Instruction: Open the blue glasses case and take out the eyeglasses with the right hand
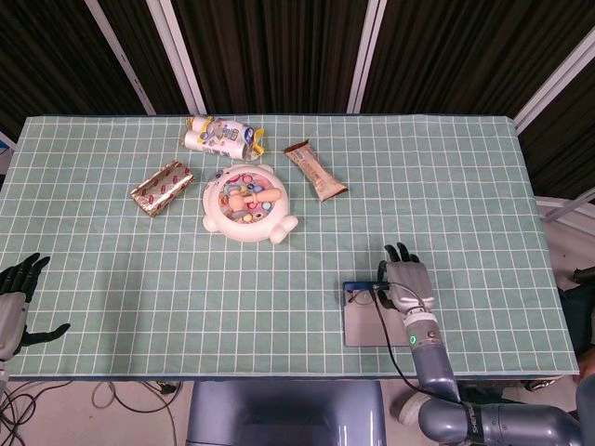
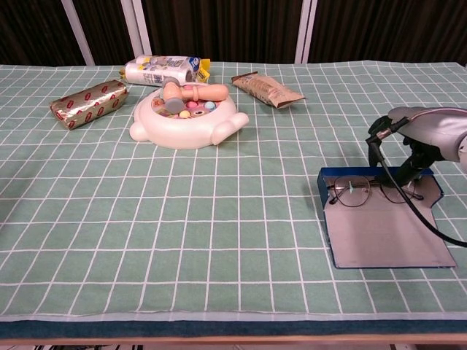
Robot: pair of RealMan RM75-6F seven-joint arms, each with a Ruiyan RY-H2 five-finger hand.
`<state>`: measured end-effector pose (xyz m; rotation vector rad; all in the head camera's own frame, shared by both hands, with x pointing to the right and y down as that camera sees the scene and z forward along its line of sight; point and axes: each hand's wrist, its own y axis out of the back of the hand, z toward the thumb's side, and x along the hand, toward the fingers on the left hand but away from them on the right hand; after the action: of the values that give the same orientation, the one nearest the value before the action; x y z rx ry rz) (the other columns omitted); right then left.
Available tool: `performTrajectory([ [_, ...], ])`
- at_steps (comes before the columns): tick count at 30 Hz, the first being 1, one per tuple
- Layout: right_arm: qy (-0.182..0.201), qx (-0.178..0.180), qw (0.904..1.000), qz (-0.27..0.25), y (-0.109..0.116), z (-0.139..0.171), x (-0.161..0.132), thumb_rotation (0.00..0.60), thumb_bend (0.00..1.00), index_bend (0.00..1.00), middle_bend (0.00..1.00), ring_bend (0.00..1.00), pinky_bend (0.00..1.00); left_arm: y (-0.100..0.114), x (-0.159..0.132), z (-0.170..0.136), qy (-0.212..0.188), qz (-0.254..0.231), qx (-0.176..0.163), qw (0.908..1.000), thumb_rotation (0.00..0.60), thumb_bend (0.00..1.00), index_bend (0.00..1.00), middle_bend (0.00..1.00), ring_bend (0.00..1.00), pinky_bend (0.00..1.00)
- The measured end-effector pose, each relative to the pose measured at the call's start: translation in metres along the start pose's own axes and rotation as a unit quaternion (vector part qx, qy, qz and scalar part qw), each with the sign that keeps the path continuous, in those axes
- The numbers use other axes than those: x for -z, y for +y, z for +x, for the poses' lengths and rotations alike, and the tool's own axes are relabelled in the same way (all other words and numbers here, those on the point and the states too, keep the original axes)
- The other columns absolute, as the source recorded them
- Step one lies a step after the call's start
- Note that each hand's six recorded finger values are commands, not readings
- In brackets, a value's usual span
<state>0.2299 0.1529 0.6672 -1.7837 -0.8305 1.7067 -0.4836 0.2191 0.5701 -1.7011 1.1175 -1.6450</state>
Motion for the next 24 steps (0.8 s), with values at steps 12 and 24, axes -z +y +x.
performTrajectory([
  [12,0.004,0.051,0.9978,-0.041,0.005,-0.021,-0.005,0.6,0.47,0.58,0.15,0.0,0.2,0.0,0.001,0.001,0.003,-0.003,0.001,1.0,0.6,0.06,0.0,0.0,0.0,0.0],
  [24,0.01,0.096,0.993,-0.069,0.007,-0.029,-0.006,0.6,0.46,0.58,0.15,0.0,0.2,0.0,0.001,0.001,0.004,-0.005,0.003,1.0,0.6,0.06,0.0,0.0,0.0,0.0],
])
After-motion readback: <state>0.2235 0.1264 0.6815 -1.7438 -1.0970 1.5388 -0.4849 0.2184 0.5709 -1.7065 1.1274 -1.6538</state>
